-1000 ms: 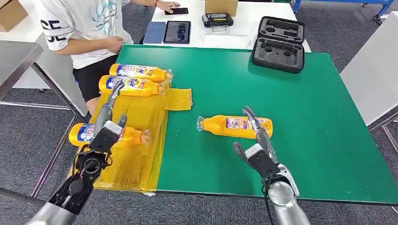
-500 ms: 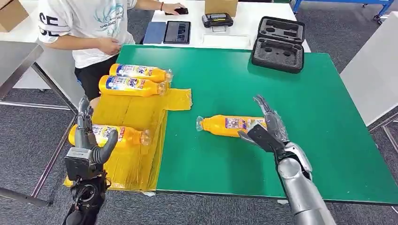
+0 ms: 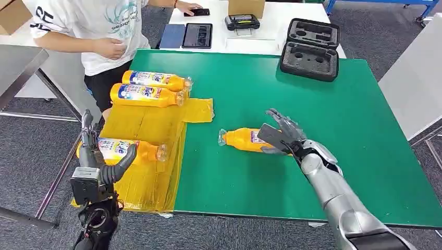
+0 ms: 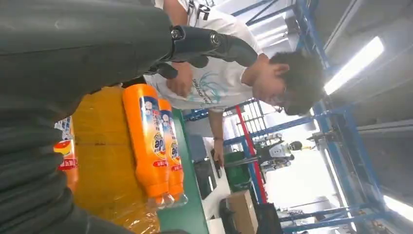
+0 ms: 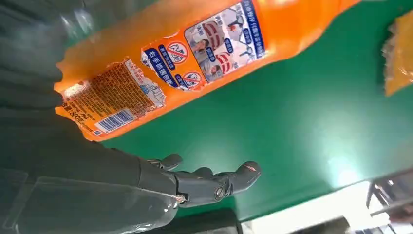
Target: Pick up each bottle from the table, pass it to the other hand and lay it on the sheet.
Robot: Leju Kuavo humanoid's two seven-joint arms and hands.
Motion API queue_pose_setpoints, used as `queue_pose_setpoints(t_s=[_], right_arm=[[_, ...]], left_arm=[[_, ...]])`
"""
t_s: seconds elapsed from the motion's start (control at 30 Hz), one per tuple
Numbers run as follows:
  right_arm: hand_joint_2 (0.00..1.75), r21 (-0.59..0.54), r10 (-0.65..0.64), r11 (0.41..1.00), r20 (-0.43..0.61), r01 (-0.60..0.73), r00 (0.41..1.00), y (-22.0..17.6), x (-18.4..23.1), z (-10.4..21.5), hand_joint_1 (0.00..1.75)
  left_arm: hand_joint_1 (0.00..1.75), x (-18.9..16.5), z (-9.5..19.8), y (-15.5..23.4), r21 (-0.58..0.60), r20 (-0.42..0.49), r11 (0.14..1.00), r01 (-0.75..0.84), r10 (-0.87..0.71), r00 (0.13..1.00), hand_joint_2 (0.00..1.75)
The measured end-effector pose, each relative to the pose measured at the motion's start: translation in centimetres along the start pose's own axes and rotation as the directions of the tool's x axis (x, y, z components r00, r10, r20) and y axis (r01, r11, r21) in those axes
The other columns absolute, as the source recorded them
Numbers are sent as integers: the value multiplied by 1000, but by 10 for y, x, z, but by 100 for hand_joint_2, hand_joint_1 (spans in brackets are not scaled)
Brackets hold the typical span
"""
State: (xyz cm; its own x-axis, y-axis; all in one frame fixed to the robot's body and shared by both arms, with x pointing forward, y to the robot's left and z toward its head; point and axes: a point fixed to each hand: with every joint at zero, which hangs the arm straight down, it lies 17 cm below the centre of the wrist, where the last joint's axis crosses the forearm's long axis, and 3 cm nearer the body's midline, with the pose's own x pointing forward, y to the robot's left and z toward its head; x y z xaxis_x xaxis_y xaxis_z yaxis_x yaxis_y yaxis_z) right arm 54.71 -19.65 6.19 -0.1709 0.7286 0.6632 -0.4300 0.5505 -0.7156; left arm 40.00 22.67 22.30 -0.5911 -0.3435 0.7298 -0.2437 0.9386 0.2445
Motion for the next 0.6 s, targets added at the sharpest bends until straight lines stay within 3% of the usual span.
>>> queue_pose_setpoints(t_s=[0.27,0.6], right_arm=[[175,95,48,994,-32,-45,998,11,3,-8,0],[175,133,81,989,-86,-69,993,11,-7,-10,0]], left_arm=[[0,-3,5,3,10,-14,1000,12,-12,1000,175],[0,-9,7,8,24,-36,1000,15,-14,999,175]])
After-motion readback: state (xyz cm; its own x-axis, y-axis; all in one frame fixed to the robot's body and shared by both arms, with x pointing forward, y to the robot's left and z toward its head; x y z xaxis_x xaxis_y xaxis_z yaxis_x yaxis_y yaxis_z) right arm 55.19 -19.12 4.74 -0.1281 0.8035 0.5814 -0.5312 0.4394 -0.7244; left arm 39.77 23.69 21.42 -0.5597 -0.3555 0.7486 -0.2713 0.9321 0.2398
